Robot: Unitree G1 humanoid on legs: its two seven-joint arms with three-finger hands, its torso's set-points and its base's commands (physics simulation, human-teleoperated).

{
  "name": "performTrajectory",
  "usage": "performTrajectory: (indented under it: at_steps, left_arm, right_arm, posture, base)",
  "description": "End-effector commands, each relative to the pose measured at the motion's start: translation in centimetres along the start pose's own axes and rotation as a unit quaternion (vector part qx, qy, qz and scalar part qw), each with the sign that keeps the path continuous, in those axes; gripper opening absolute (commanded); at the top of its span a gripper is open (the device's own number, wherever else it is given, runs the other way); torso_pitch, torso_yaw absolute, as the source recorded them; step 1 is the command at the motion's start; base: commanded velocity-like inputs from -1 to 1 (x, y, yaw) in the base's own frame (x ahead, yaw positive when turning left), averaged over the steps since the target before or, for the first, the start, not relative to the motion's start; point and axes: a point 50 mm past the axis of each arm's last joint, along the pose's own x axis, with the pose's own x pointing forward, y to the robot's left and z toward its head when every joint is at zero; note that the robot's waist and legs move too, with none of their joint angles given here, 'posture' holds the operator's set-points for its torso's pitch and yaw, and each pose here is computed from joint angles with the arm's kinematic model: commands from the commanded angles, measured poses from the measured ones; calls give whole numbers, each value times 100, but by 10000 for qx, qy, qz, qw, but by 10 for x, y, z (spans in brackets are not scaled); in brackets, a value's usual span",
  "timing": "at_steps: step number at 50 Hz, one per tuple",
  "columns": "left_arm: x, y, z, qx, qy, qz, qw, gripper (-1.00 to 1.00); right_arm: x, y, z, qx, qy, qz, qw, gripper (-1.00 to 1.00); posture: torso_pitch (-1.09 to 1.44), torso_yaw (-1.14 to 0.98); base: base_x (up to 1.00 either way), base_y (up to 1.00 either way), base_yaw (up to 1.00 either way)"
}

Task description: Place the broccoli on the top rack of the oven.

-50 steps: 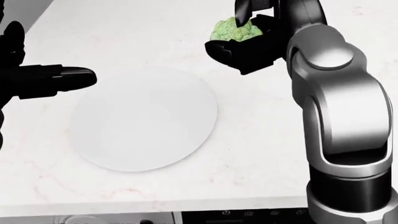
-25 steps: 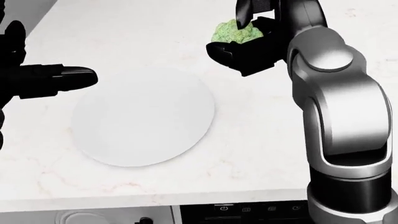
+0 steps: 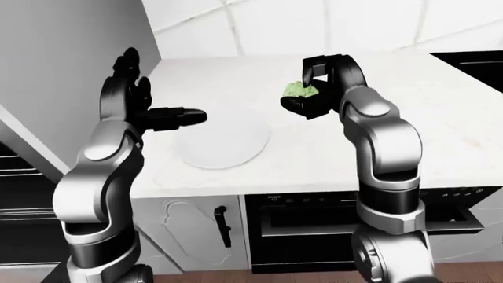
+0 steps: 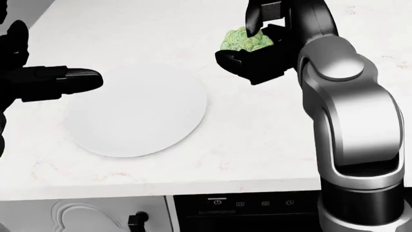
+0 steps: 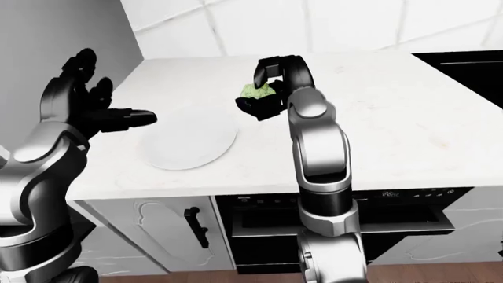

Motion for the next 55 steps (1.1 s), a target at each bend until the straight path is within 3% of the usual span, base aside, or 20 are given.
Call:
performTrajectory:
  at_steps: [1,33,55]
  left_arm:
    - [-2,3,15,2,-408,76,9991,100]
    - [0,2,14,-3,-395,60,9992,100]
    - [-2,2,13,-6,-395,61,9992,100]
  right_arm:
    - [-5,0,21,-24,-518,-16,9987,-100]
    - [-2,-6,28,-99,-579,-62,9983,-100]
    - [-3,-6,19,-98,-532,-93,9985,-100]
  posture:
    - [0,0]
    - [0,0]
    - [0,0]
  base:
    - [-18,-17,0]
    - [-18,-21,0]
    - [-9,-12,0]
